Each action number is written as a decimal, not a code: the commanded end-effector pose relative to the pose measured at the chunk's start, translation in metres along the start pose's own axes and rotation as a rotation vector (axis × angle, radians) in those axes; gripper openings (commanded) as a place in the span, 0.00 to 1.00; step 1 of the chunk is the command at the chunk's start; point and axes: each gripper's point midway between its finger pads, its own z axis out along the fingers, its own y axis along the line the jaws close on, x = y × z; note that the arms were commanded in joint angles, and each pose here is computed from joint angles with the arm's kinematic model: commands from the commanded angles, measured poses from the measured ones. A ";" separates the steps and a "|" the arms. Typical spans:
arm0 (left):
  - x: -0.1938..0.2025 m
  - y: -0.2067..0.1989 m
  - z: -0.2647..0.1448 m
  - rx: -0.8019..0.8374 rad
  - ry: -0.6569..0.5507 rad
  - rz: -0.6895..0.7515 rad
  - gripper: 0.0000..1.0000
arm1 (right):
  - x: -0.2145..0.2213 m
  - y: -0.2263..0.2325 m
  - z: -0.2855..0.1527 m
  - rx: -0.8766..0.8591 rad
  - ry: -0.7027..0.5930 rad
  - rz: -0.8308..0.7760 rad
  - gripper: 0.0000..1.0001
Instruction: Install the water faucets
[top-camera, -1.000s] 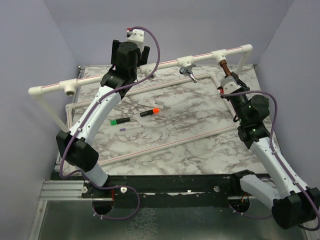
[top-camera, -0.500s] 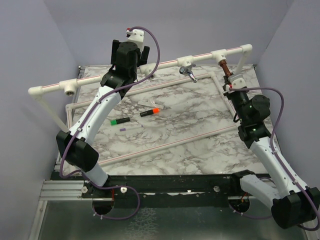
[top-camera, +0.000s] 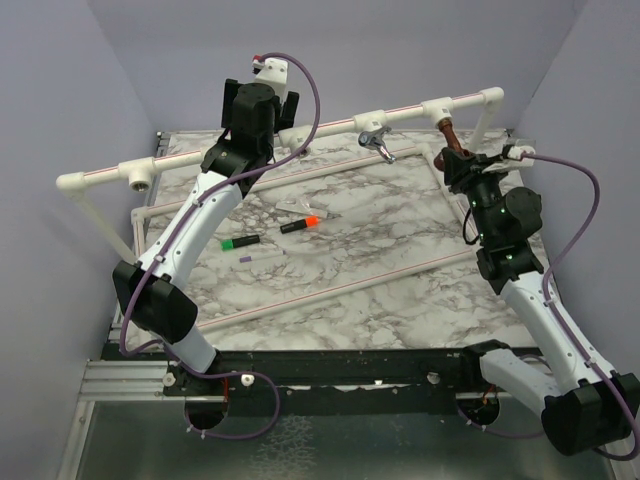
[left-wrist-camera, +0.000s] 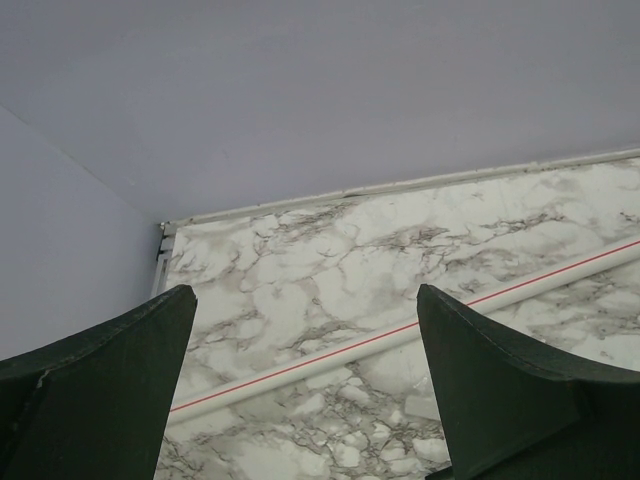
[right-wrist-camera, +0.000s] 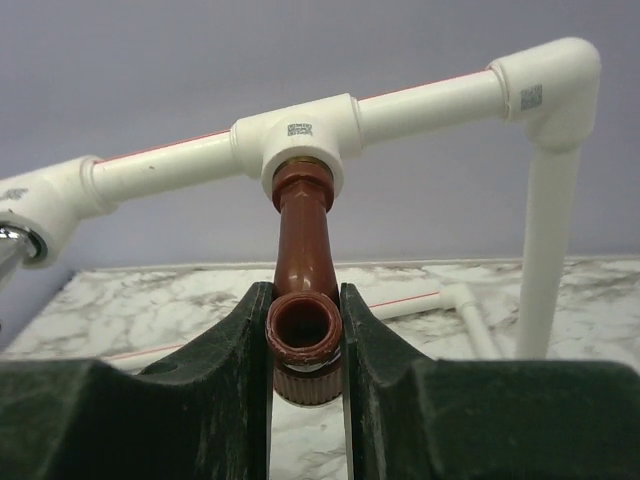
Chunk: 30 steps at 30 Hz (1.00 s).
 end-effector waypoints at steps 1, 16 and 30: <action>0.061 -0.069 0.002 0.205 0.164 0.022 0.93 | -0.054 0.016 0.009 -0.008 -0.158 0.384 0.00; 0.063 -0.071 0.002 0.210 0.168 0.021 0.93 | -0.065 0.015 0.012 0.068 -0.188 1.115 0.00; 0.061 -0.070 0.001 0.208 0.164 0.019 0.93 | -0.081 0.026 0.011 0.018 -0.165 1.505 0.01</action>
